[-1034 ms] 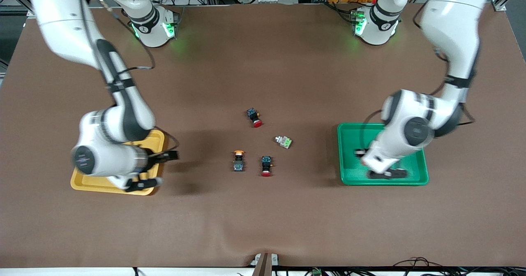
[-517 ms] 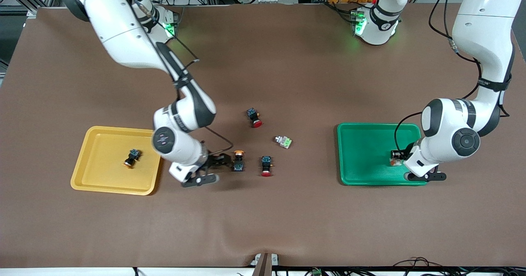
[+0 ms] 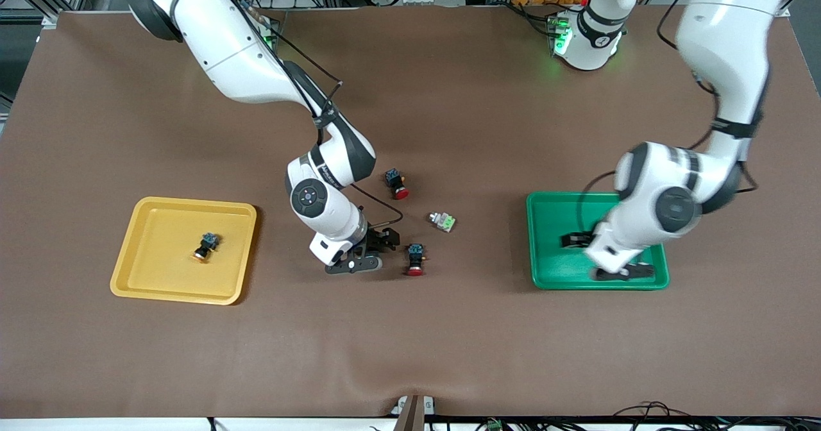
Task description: Place green and yellow buttons in trays
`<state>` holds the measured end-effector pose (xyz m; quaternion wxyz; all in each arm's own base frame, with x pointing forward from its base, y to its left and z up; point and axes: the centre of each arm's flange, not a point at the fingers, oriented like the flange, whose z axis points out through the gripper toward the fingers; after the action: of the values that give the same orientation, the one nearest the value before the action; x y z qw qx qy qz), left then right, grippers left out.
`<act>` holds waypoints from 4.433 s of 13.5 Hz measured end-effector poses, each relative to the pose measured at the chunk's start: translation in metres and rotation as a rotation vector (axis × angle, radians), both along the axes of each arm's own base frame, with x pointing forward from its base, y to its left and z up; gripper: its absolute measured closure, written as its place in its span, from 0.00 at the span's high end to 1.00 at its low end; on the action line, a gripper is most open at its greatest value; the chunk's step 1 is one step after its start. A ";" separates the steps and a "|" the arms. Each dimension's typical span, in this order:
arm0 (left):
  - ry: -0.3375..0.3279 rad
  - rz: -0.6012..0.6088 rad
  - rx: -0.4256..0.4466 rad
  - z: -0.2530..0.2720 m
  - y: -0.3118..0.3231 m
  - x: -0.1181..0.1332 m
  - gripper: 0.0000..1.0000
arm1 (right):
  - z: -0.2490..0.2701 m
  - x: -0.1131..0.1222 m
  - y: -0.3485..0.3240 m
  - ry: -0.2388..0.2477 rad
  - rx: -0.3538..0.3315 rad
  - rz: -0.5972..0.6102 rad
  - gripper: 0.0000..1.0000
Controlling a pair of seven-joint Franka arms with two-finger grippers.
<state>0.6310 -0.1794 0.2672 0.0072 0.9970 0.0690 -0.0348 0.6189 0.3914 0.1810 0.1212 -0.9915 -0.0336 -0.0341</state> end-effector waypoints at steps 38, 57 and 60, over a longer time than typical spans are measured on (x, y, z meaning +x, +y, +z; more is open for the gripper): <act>0.105 0.318 0.185 -0.031 -0.028 0.028 0.42 | 0.248 0.054 -0.410 0.131 -0.177 0.185 1.00; -0.068 -0.048 0.045 0.206 0.076 0.026 1.00 | 0.430 -0.066 -0.390 0.094 -0.211 -0.077 1.00; -0.059 -0.040 0.056 0.259 0.087 0.000 1.00 | 0.455 -0.070 -0.408 0.090 -0.209 -0.107 1.00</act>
<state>0.6310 -0.0925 0.5263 -0.0197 0.9986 0.0495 -0.0037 0.5485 -0.0164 0.6358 0.0165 -0.9996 0.0214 0.0078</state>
